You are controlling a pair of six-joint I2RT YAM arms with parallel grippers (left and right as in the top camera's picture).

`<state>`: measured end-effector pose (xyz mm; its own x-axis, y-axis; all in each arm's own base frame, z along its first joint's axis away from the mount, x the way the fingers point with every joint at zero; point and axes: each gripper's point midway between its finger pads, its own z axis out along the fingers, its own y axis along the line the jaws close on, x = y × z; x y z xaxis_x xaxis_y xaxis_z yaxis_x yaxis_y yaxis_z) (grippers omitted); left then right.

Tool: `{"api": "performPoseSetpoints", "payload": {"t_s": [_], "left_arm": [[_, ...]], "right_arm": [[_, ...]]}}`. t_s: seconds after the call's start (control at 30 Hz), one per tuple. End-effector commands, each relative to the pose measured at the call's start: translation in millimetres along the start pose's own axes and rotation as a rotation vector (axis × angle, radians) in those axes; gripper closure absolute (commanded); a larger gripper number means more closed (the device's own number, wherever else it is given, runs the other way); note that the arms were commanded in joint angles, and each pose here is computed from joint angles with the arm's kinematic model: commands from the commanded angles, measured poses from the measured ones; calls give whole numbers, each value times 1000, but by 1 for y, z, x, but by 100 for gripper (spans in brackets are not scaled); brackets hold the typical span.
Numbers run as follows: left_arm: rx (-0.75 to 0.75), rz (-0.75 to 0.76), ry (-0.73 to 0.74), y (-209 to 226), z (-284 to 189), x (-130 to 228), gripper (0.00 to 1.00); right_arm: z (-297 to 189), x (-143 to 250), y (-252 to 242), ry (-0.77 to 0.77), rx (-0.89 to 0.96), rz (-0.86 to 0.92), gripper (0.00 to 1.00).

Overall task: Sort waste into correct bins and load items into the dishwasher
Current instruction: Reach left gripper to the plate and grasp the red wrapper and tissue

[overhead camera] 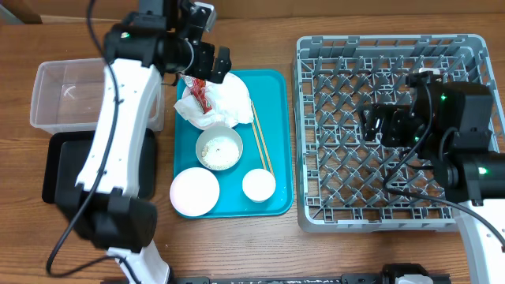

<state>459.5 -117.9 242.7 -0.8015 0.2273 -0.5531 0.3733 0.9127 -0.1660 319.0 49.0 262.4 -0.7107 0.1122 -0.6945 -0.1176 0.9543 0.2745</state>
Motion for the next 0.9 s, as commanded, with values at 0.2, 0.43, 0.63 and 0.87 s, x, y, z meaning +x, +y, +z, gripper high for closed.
{"api": "performPoseSetpoints", "payload": {"t_s": [0.2, 0.43, 0.63, 0.87], "left_arm": [[-309, -413, 205, 69, 99, 48, 0], [-298, -422, 286, 76, 147, 72, 0], [-291, -390, 319, 75, 167, 82, 0], [-284, -362, 363, 64, 188, 95, 0]], "right_arm": [[9, 4, -1, 49, -8, -11, 0], [13, 10, -3, 82, -4, -1, 0], [13, 10, -3, 82, -4, -1, 0], [13, 10, -3, 83, -4, -1, 0]]}}
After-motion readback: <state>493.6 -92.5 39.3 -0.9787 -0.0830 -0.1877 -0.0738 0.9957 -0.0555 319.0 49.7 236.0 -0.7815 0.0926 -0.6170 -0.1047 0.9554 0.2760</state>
